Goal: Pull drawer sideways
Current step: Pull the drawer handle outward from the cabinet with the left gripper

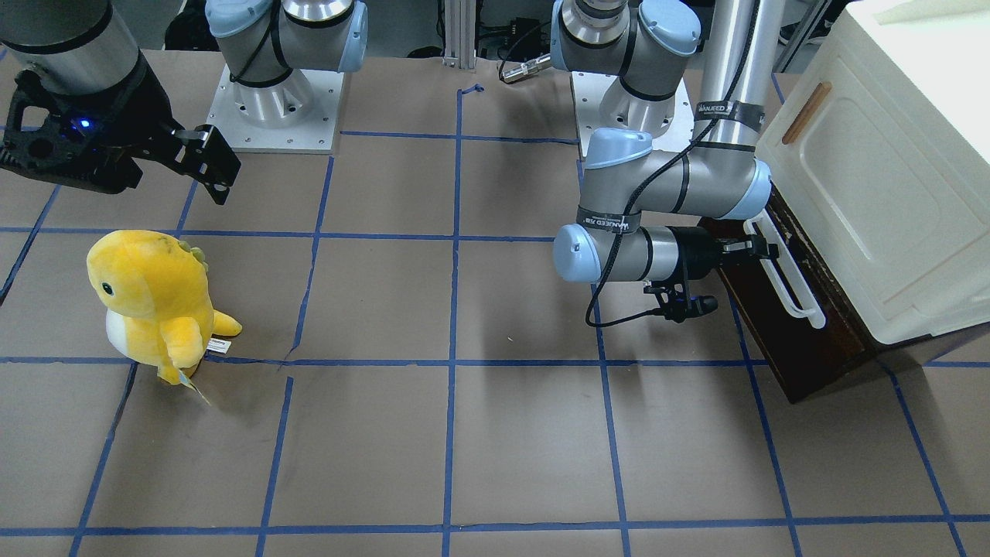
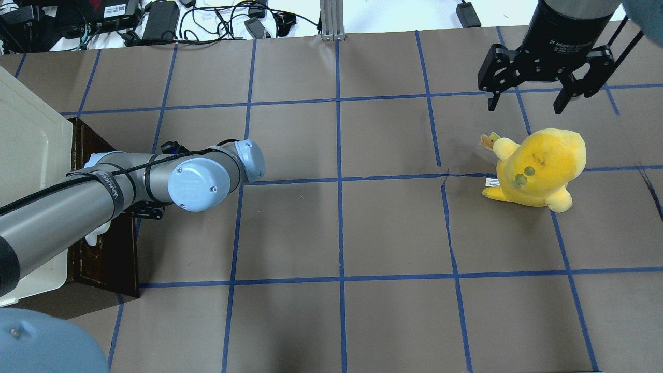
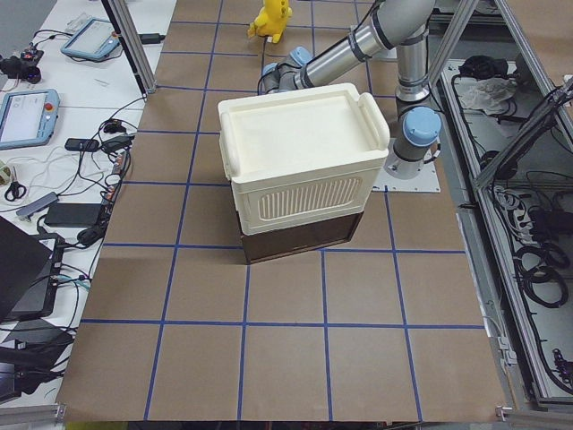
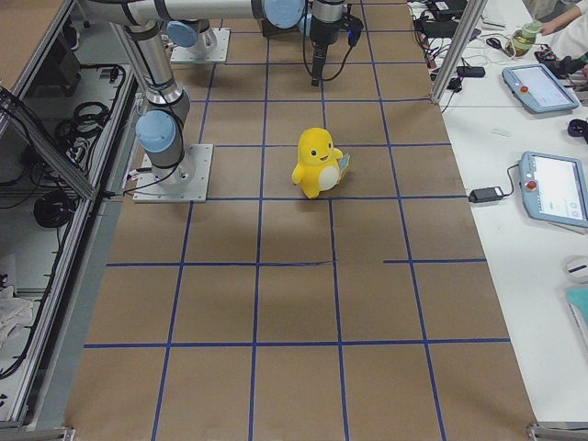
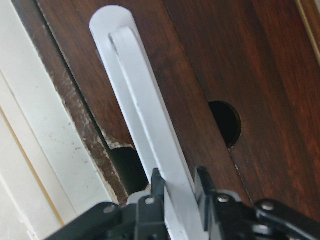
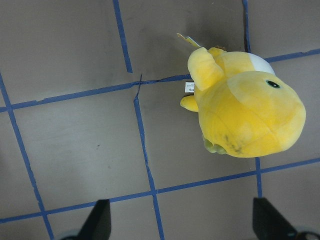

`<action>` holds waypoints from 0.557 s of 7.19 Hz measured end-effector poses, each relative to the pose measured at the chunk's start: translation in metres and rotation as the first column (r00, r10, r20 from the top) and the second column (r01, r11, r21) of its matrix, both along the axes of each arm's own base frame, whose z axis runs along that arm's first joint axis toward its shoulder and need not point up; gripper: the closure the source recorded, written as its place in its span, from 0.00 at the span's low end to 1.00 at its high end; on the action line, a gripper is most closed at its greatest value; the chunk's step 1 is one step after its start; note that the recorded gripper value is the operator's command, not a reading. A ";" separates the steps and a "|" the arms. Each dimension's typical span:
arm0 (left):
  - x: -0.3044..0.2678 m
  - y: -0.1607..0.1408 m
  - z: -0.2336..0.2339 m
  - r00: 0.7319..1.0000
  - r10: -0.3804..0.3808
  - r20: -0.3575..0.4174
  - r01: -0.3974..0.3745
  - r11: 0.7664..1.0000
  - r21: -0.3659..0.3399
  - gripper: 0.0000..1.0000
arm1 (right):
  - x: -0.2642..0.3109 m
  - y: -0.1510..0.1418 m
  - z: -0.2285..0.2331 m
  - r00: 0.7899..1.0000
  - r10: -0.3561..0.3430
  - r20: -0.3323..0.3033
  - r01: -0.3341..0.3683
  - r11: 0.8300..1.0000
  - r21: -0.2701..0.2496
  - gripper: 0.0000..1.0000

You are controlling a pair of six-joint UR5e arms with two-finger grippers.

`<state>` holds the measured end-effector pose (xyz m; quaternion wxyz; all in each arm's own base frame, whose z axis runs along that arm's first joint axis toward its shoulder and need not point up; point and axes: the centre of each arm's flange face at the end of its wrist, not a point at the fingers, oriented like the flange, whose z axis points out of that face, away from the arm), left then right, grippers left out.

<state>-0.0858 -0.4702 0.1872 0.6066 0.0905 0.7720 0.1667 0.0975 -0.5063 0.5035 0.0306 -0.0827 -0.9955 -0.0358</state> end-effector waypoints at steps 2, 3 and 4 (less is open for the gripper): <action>-0.002 0.000 0.001 1.000 -0.002 -0.001 0.002 1.000 -0.001 0.78 | 0.000 0.000 0.000 1.000 0.000 0.000 0.000 1.000 0.000 0.00; -0.002 0.000 0.001 1.000 -0.003 -0.001 0.003 1.000 -0.002 0.78 | 0.000 0.000 0.000 1.000 0.000 0.000 0.000 1.000 0.000 0.00; -0.003 0.000 0.001 1.000 -0.006 -0.002 0.006 1.000 -0.002 0.78 | 0.000 0.000 0.000 1.000 0.000 0.000 0.000 1.000 0.000 0.00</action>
